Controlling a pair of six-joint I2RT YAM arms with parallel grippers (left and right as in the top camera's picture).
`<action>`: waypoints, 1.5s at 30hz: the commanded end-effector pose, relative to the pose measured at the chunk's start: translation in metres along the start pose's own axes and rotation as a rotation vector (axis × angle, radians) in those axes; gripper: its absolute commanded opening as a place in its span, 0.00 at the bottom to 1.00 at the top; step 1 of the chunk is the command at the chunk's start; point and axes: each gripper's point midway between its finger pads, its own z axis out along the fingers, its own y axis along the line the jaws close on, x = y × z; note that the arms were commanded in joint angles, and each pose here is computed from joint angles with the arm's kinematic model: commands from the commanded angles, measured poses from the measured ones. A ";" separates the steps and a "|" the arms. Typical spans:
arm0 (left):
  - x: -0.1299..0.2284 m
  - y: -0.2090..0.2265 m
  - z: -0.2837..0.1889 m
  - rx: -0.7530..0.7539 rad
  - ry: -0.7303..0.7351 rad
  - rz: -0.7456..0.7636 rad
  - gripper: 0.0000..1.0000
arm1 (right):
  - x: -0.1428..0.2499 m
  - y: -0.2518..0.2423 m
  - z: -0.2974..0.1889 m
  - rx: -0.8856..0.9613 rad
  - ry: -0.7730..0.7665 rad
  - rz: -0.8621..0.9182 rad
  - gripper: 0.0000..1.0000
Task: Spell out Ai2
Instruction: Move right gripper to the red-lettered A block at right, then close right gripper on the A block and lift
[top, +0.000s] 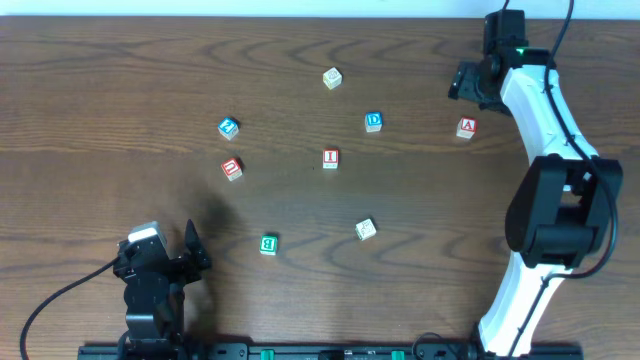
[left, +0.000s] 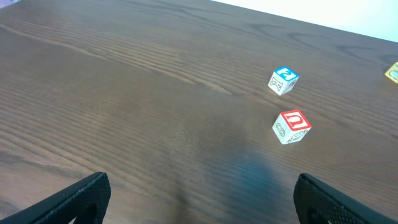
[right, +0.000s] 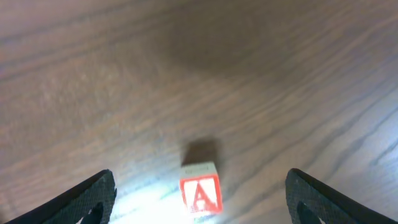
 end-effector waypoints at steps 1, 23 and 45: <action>0.007 0.004 0.003 -0.022 0.013 0.020 0.95 | 0.016 0.002 0.013 0.000 0.065 0.024 0.87; 0.007 0.004 0.003 -0.022 0.013 0.020 0.95 | 0.065 0.006 0.064 0.011 0.255 0.046 0.79; 0.007 0.005 0.003 -0.023 0.013 0.020 0.95 | 0.063 0.006 0.065 0.007 0.248 0.050 0.53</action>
